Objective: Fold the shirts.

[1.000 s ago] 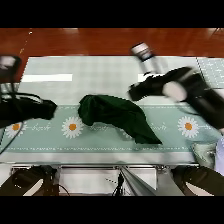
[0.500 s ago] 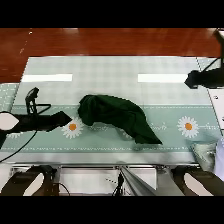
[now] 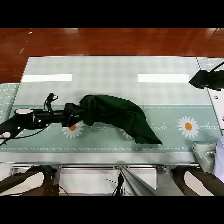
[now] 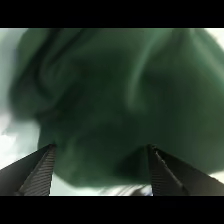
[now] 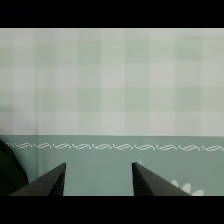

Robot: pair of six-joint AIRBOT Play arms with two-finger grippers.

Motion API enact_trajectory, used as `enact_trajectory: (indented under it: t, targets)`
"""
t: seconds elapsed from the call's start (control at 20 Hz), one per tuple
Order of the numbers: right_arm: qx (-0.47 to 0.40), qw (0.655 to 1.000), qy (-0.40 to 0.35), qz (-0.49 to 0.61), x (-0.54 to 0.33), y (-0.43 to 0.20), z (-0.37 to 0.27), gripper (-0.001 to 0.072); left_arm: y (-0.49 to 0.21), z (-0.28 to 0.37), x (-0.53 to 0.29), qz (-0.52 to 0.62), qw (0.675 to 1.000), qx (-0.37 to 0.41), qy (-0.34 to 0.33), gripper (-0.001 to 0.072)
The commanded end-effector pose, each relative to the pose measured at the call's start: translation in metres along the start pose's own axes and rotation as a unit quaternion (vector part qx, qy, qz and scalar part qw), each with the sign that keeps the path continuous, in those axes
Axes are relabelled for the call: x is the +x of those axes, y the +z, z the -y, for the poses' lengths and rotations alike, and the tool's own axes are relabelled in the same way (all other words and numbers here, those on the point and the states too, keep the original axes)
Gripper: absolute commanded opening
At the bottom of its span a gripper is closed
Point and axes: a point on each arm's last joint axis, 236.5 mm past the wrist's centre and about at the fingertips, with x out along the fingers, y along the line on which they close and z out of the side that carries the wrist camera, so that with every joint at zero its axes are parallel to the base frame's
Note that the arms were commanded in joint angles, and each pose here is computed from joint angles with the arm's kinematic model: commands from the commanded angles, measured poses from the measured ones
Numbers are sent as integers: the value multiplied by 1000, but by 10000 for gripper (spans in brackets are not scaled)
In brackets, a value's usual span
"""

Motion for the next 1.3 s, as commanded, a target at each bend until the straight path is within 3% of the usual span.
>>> enact_trajectory:
  t: [0.0, 0.05, 0.1, 0.15, 0.3, 0.65, 0.95, 1.1, 1.25]
  targets:
    - [3, 1000, 4, -4, 0, -2, -1, 489, 13, 1, 16, 5, 999, -28, -35, 720]
    - [5, 1000, 4, -6, 0, -3, -1, 489, 16, -3, 18, 3, 999, -34, -31, 720]
    - [7, 1000, 3, -9, 0, -4, -1, 489, 19, -4, 20, 3, 999, -37, -30, 607]
    - [7, 1000, 3, -13, 0, -6, 0, 489, 22, -3, 20, 4, 999, -35, -31, 316]
    - [2, 1000, -13, -25, -1, -12, 7, 489, 26, 16, 18, -2, 999, 7, -50, 19]
    - [-11, 992, -76, -101, 7, -53, 40, 488, 12, 66, 5, -52, 989, 82, -114, 17]
    - [81, 958, 123, -244, 80, -186, -44, 490, 4, 84, -13, -67, 981, 108, -148, 18]
    - [101, 940, 135, -297, 91, -240, -49, 489, 8, 83, -17, -61, 981, 105, -150, 18]
    - [119, 937, 137, -299, 100, -255, -51, 489, 8, 83, -17, -60, 981, 109, -151, 18]
